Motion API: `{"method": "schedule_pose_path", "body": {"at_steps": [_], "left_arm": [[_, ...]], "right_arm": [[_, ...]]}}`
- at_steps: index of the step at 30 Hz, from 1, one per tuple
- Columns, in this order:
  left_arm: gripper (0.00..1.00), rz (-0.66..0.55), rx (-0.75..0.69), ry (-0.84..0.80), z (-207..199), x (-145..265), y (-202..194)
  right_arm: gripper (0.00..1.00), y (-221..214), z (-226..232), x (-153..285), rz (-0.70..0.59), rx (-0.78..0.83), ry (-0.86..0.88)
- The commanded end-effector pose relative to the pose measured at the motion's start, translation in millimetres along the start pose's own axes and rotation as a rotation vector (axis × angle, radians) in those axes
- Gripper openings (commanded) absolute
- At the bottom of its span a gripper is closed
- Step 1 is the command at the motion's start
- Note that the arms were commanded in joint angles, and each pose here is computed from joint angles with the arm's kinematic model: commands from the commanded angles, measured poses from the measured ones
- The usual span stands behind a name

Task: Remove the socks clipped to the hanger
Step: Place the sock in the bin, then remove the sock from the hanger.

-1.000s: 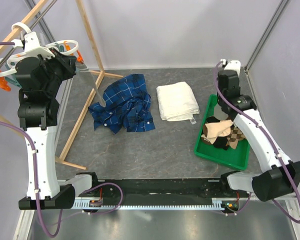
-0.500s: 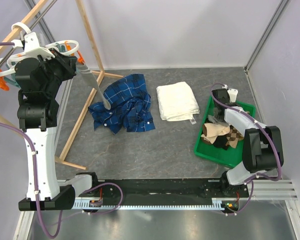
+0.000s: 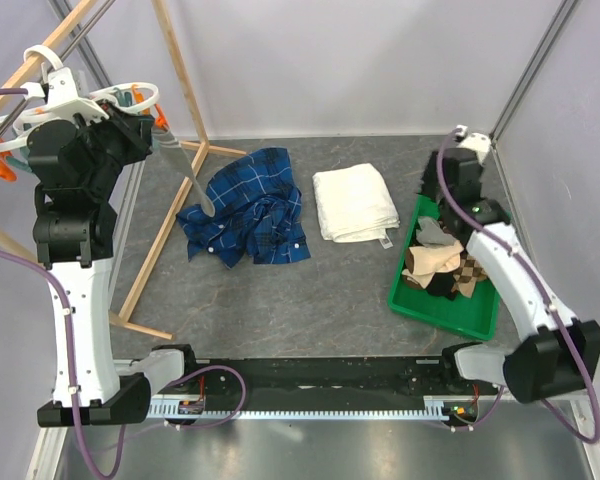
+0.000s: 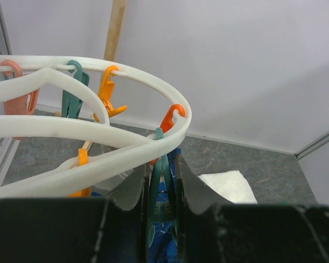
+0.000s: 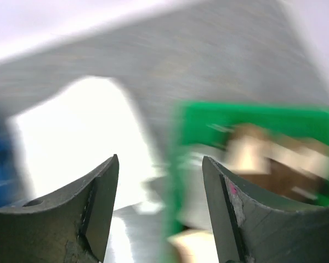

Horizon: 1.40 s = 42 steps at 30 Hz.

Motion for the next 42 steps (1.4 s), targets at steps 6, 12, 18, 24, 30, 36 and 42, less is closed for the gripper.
{"method": "schedule_pose_path", "body": {"at_steps": [6, 12, 18, 24, 30, 36, 42], "left_arm": [[0.18, -0.004, -0.004, -0.094, -20, 23, 5], [0.19, 0.020, -0.007, -0.118, -24, 29, 0], [0.19, 0.028, -0.015, -0.116, -23, 33, -2], [0.19, 0.035, -0.007, -0.128, -25, 35, -4], [0.20, 0.034, 0.003, -0.132, -26, 36, -3], [0.20, 0.037, 0.022, -0.145, -31, 40, -2], [0.28, 0.045, 0.024, -0.141, -29, 42, -5]], "right_arm": [[0.67, 60, 238, 156, -0.469, -0.083, 1.052], [0.70, 64, 341, 231, -0.666, 0.090, 1.311], [0.73, 64, 419, 261, -0.748, 0.126, 1.409], [0.75, 50, 481, 280, -0.785, 0.185, 1.459], [0.56, 62, 494, 269, -0.839, 0.170, 1.327], [0.14, 70, 482, 264, -0.844, 0.182, 1.260], [0.00, 70, 475, 270, -0.856, 0.216, 1.275]]}}
Point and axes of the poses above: each gripper's point midway between its finger pads, its own x axis back along the fingers, its own z axis along the line the jaws close on, y = z × x, the point moved 1 cm from there along x, back along the fingers, and after that the axes turned 7 degrees about x, right-handed, at the moved point
